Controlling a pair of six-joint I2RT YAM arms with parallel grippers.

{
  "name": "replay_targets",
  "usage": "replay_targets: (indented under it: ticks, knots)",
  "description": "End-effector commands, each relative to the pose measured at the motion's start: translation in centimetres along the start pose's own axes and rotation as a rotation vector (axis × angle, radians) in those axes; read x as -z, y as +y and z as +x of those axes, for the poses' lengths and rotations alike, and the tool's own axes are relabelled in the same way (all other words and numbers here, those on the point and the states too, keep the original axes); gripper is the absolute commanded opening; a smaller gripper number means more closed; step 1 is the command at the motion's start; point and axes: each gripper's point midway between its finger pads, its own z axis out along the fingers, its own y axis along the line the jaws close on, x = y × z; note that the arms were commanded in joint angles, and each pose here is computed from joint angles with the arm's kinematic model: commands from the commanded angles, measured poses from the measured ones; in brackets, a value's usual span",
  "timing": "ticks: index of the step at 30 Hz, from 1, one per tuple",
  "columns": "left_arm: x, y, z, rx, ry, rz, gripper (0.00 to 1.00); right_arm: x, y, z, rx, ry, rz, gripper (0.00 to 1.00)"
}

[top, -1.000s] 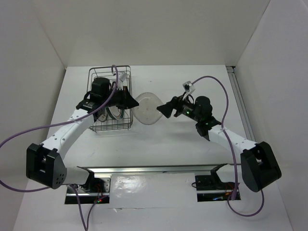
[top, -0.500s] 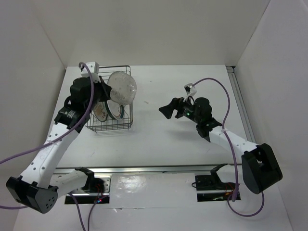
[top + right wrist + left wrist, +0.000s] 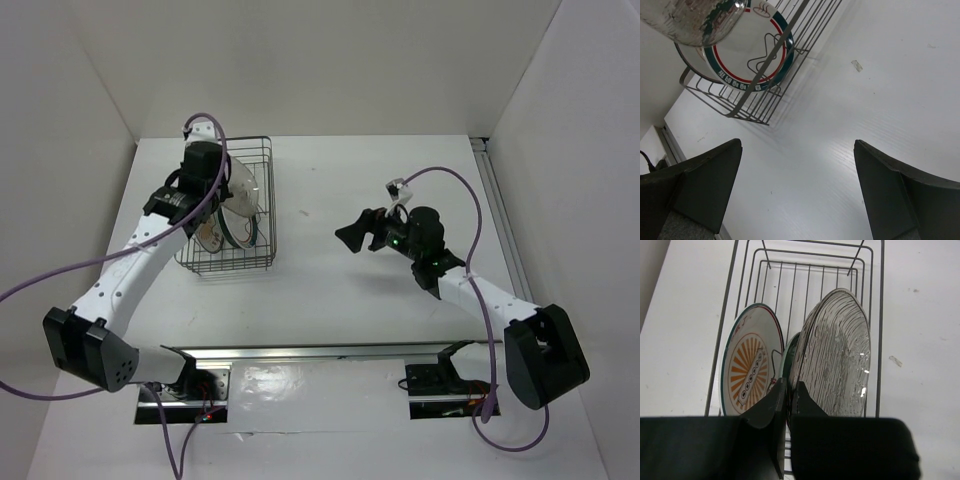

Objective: Load the plates into the dish rack

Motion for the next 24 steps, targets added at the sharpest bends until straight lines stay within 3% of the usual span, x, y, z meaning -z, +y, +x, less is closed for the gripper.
replay_targets:
  ticks: [1, 15, 24]
  knots:
    - [0.7, 0.0, -2.3, -0.006, -0.052, -0.059, 0.00, 0.7, 0.0, -0.6, 0.034, -0.022, -0.017, 1.00]
    - [-0.1, -0.9, -3.9, -0.184, -0.077, -0.214, 0.00, 0.9, -0.7, -0.8, 0.024, -0.030, -0.026, 1.00]
    - [-0.9, -1.7, -1.6, -0.277, -0.045, -0.255, 0.00, 1.1, -0.7, -0.6, 0.014, -0.026, -0.035, 1.00]
